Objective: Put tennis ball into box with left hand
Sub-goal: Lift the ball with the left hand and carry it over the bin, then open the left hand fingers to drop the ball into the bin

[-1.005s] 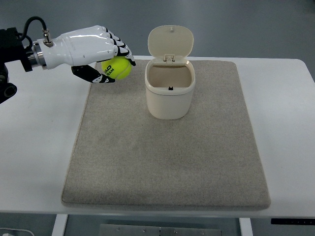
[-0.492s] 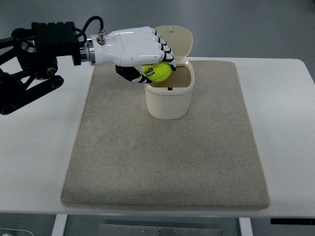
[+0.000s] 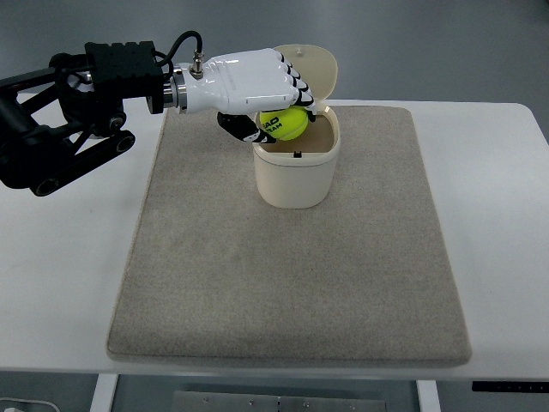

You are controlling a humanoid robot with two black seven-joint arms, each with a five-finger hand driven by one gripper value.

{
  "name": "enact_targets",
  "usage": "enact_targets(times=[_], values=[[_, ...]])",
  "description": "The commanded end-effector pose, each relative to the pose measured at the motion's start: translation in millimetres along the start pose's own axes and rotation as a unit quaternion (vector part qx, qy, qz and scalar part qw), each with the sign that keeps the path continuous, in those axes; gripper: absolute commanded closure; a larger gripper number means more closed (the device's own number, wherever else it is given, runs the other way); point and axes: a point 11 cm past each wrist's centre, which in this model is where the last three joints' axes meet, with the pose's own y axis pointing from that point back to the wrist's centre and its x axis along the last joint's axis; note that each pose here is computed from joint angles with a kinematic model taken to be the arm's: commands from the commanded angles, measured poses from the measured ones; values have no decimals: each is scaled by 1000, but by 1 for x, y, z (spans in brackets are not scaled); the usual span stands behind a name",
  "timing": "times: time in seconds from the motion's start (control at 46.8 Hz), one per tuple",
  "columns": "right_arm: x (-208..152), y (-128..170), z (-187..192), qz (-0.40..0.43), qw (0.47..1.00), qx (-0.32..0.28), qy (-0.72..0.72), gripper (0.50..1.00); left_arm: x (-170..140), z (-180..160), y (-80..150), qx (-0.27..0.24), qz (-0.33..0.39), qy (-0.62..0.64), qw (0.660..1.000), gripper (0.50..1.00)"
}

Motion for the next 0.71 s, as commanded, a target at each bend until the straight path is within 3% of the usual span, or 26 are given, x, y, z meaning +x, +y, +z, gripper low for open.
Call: enact_targets(times=[0.0,0.363,0.428,0.534,0.684], values=[[0,0,0,0,1000,0,0,562,0,1,0,-1,0,0,1000,810],[0,0,0,0,1000,0,1,562,-3,3,1,-3,1,6,1000,720],[0,0,0,0,1000,0,1,562,-4,4,0,-4,1,9,1000,656],[0,0,0,0,1000,0,0,562,-5,3,1,-4,0,10,1000,649],[0,0,0,0,1000,0,0,562,-4,3,2,-3,0,10,1000,575]])
